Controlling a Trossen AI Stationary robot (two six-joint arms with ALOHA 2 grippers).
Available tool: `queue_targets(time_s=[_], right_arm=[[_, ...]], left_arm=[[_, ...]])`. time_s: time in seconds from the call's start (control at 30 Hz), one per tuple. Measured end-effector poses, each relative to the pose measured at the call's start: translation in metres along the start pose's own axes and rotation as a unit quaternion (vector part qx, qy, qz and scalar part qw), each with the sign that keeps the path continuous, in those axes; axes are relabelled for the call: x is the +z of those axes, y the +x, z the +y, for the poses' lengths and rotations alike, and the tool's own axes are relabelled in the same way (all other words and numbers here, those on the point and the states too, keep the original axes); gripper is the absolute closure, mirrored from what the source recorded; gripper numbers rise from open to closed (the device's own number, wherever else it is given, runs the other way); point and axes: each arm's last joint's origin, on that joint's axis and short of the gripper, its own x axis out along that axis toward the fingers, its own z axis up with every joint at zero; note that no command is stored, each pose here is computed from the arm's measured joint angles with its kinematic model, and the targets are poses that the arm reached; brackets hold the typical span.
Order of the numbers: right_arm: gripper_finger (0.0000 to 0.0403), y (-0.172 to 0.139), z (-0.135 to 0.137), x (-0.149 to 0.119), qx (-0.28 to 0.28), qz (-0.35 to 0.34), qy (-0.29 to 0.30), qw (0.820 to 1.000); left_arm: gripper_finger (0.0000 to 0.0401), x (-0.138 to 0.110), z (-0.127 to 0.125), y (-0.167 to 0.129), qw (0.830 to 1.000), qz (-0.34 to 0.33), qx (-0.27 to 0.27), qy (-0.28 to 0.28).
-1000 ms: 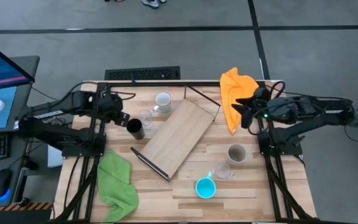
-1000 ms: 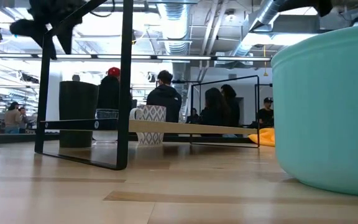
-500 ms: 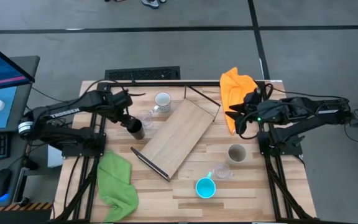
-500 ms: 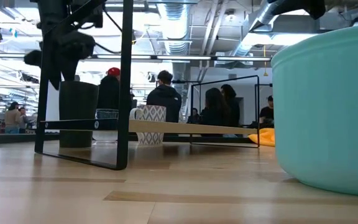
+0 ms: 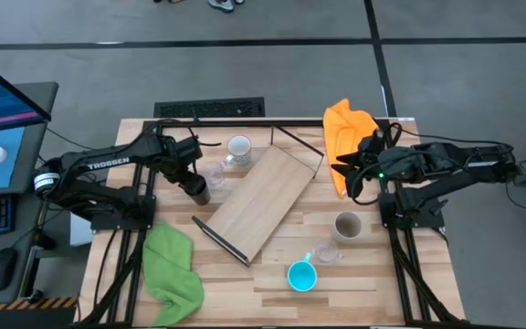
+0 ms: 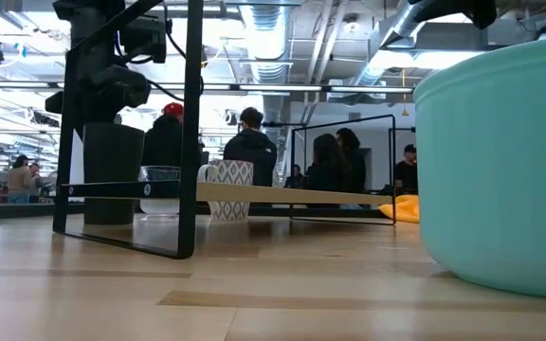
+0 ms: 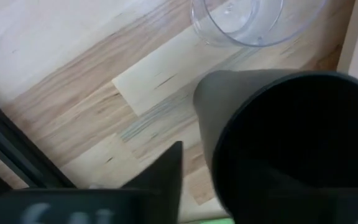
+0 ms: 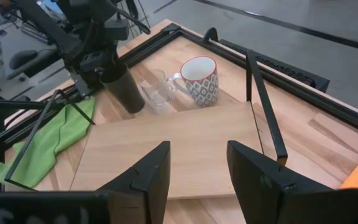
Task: Stack small to large cups/mugs on shelf
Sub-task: Put the black cup on the shelf
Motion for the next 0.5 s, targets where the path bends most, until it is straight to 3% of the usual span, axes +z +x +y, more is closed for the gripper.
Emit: queue_targets(time_s=[0.13, 0.3, 0.5], right_arm=[[0.0228, 0.000, 0.000, 0.000, 0.000, 0.000, 0.000, 1.000], [0.0233, 0.000, 0.000, 0.000, -0.001, 0.000, 0.000, 1.000], [0.0238, 0.000, 0.000, 0.000, -0.002, -0.001, 0.000, 1.000]], left_arm=[[0.0390, -0.001, 0.000, -0.001, 1.000, -0.002, 0.000, 0.002], [0.0398, -0.001, 0.001, -0.011, 1.000, -0.007, -0.002, 0.001], [0.0399, 0.003, -0.004, -0.051, 0.999, -0.032, -0.004, -0.003]])
